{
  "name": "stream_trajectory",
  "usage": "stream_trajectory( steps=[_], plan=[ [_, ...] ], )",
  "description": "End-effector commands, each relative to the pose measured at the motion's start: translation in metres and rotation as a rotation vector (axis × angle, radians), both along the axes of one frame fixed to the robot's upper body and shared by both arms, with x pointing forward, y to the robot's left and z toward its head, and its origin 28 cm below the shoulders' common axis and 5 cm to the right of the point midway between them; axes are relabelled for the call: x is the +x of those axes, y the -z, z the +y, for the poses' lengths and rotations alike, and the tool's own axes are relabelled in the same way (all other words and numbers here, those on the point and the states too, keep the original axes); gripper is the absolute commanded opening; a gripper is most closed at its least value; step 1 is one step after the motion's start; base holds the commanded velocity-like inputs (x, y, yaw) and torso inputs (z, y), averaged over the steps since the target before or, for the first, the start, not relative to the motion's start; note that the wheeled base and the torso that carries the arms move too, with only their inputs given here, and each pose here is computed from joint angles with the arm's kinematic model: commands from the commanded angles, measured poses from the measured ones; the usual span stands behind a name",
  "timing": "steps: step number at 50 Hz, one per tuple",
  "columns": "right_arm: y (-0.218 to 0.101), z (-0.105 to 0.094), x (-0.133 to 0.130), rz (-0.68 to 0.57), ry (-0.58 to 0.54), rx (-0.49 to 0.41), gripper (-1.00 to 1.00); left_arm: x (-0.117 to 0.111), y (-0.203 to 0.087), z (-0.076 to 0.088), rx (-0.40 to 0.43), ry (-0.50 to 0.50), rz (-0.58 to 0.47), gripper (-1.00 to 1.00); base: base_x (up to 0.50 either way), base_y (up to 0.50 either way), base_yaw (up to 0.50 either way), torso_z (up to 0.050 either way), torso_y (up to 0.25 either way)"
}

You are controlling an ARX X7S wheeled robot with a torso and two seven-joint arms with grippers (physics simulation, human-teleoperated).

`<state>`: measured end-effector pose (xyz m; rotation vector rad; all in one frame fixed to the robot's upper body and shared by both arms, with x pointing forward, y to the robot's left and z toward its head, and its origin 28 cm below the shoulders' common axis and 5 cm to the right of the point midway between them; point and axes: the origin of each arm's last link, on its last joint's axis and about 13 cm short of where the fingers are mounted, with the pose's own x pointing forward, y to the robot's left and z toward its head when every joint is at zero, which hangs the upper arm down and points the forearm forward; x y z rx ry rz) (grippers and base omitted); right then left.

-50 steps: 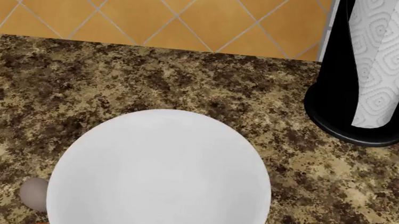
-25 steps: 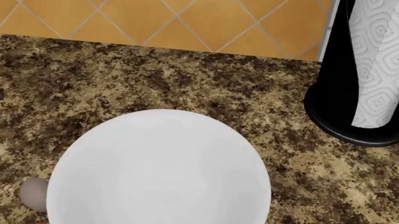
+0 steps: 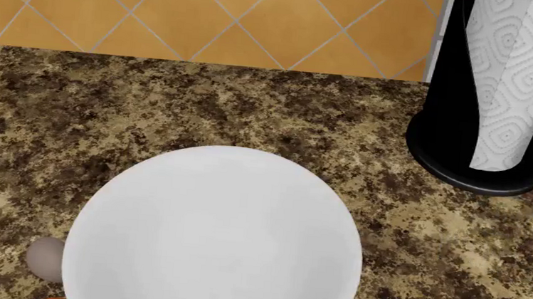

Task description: Place the eggs and milk next to the bowl.

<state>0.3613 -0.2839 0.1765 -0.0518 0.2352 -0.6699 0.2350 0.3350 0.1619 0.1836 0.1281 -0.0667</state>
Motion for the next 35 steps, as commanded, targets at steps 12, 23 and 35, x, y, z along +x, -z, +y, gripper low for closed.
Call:
stream_trajectory(
  steps=[12, 23, 35],
  plan=[
    [0.004, -0.002, -0.002, 0.001, 0.015, 0.013, -1.00, 0.000, 0.000, 0.000, 0.005, 0.002, 0.002, 1.00, 0.00, 0.00, 0.00, 0.000, 0.000],
    [0.003, -0.003, -0.005, -0.003, 0.015, 0.010, -1.00, 0.000, 0.000, 0.000, 0.003, 0.002, 0.001, 1.00, 0.00, 0.00, 0.00, 0.000, 0.000],
    [-0.011, 0.002, -0.030, -0.049, -0.023, -0.025, -1.00, 0.000, 0.000, 0.000, -0.012, 0.016, -0.008, 1.00, 0.00, 0.00, 0.00, 0.000, 0.000]
  ],
)
